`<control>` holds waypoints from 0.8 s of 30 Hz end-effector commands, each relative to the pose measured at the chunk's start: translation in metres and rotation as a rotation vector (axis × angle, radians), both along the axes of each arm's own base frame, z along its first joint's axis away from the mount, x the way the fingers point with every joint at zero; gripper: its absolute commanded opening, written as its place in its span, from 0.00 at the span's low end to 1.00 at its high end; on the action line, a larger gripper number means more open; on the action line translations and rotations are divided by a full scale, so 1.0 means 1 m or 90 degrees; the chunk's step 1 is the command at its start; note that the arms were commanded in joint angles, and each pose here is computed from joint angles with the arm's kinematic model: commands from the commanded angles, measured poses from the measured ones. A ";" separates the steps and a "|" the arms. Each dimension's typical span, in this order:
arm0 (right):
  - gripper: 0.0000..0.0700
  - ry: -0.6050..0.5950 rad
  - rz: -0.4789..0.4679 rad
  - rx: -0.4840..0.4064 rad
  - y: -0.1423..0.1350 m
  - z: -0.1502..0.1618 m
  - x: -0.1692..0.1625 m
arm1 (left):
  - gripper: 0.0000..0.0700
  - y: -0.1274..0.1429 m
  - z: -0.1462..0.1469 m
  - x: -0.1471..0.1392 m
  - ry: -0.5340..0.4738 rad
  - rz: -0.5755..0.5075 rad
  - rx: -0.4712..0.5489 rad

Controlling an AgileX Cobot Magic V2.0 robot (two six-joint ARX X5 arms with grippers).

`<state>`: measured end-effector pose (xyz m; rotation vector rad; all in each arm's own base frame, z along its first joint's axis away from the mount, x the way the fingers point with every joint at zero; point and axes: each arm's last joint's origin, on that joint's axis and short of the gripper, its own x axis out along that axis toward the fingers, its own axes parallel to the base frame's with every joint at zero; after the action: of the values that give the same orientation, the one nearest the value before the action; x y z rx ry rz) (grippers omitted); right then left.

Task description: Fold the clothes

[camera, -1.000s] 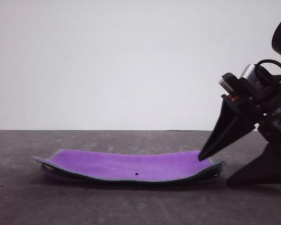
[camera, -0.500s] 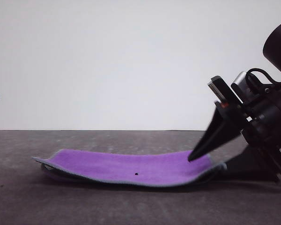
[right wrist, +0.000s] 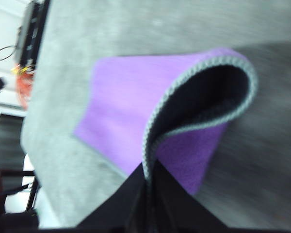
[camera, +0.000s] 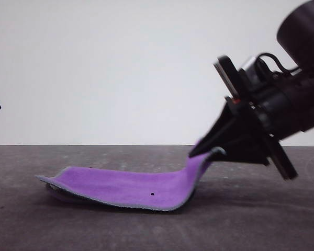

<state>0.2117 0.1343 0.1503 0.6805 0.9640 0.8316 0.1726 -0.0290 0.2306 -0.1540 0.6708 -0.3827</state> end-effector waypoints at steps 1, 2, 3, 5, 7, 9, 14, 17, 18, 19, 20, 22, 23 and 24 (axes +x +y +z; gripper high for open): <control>0.00 -0.007 0.017 0.010 0.009 0.004 0.002 | 0.02 -0.001 0.003 0.002 -0.011 -0.002 0.000; 0.00 -0.011 0.023 0.013 0.012 0.007 0.002 | 0.02 -0.001 0.003 0.002 -0.011 -0.003 -0.001; 0.00 -0.016 0.030 0.016 0.016 0.009 0.002 | 0.02 -0.001 0.003 0.002 -0.011 -0.003 -0.001; 0.00 -0.023 0.039 0.020 0.021 0.013 0.002 | 0.02 -0.001 0.003 0.002 -0.011 -0.003 -0.001; 0.00 -0.025 0.046 0.022 0.027 0.016 0.003 | 0.02 -0.001 0.003 0.002 -0.011 -0.003 -0.001; 0.00 -0.025 0.054 0.023 0.033 0.017 0.006 | 0.02 -0.001 0.003 0.002 -0.012 -0.003 -0.001; 0.00 -0.018 0.085 0.022 0.054 0.015 0.012 | 0.02 -0.001 0.003 0.002 -0.014 -0.003 -0.001; 0.00 -0.024 0.103 0.025 0.068 0.018 0.016 | 0.02 -0.001 0.003 0.002 -0.014 -0.003 -0.001; 0.00 -0.027 0.109 0.026 0.073 0.019 0.017 | 0.02 -0.001 0.003 0.002 -0.014 -0.003 -0.001; 0.00 -0.028 0.115 0.028 0.077 0.020 0.019 | 0.02 -0.001 0.003 0.002 -0.015 -0.003 -0.001; 0.00 -0.029 0.122 0.029 0.083 0.021 0.020 | 0.02 -0.001 0.003 0.002 -0.015 -0.003 -0.001; 0.00 -0.031 0.132 0.031 0.091 0.022 0.022 | 0.02 -0.001 0.003 0.002 -0.016 -0.003 0.000; 0.00 -0.031 0.138 0.031 0.096 0.022 0.023 | 0.02 -0.001 0.004 0.002 -0.017 -0.003 0.000; 0.00 -0.030 0.144 0.030 0.101 0.021 0.024 | 0.02 -0.001 0.004 0.002 -0.018 -0.003 -0.001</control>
<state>0.2351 0.2277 0.1756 0.6020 0.9747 1.0594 0.1732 -0.0290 0.2314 -0.1530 0.6612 -0.3833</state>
